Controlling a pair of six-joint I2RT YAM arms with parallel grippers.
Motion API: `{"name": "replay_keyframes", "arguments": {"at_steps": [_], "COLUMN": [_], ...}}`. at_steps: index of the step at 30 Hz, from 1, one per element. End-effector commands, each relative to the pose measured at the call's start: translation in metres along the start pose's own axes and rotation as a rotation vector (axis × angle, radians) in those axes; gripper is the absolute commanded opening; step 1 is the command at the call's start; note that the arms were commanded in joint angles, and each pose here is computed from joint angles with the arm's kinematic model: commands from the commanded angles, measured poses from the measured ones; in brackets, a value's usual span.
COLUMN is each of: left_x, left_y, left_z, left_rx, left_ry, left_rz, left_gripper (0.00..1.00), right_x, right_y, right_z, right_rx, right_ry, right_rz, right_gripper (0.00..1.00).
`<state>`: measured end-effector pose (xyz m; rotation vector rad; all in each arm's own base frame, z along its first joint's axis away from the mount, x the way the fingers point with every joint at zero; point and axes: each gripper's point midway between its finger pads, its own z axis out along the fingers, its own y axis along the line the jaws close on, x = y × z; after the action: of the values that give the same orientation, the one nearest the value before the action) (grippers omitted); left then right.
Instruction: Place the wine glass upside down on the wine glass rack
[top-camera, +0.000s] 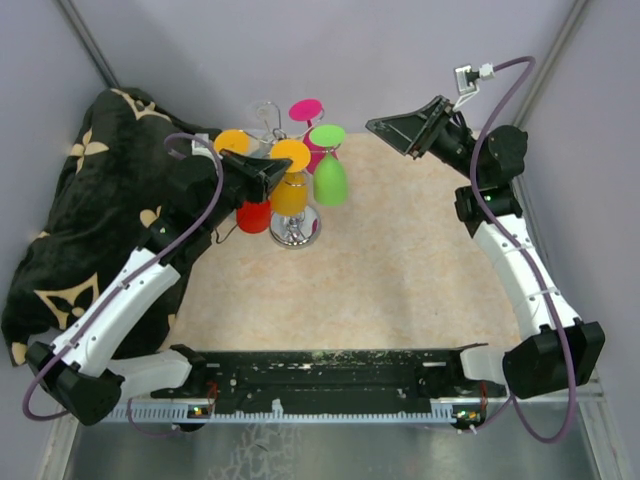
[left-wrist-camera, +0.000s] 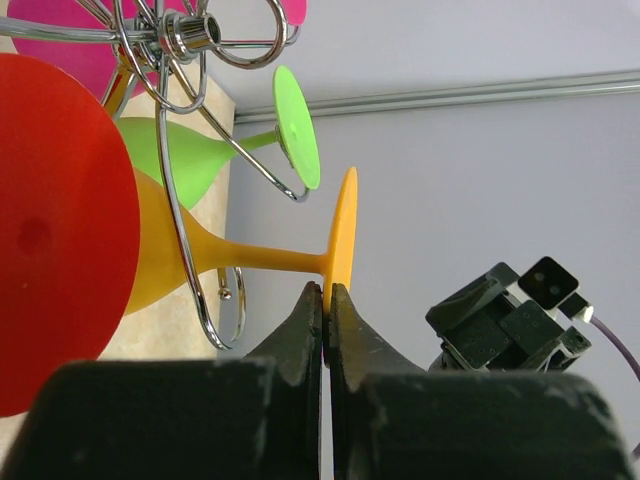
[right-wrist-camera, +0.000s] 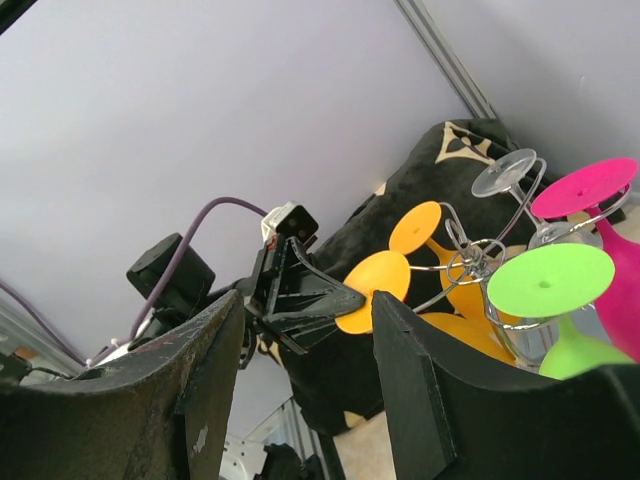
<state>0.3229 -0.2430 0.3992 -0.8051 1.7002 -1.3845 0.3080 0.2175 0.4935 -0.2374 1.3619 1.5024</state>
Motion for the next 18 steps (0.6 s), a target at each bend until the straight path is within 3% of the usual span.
{"name": "replay_keyframes", "arguments": {"at_steps": [1, 18], "left_x": [-0.005, 0.016], "left_y": [-0.007, 0.003], "left_z": [-0.007, -0.014], "left_rx": [0.027, 0.031], "left_ry": [-0.012, 0.096], "left_rz": [0.009, 0.002], "left_gripper": [0.00, 0.00], "right_x": [-0.007, -0.007], "right_y": [0.008, 0.009], "right_z": [0.000, -0.001], "right_rx": [-0.042, -0.040], "right_ry": [-0.021, -0.026], "right_rz": [-0.031, -0.028], "right_gripper": [0.54, 0.54]}}
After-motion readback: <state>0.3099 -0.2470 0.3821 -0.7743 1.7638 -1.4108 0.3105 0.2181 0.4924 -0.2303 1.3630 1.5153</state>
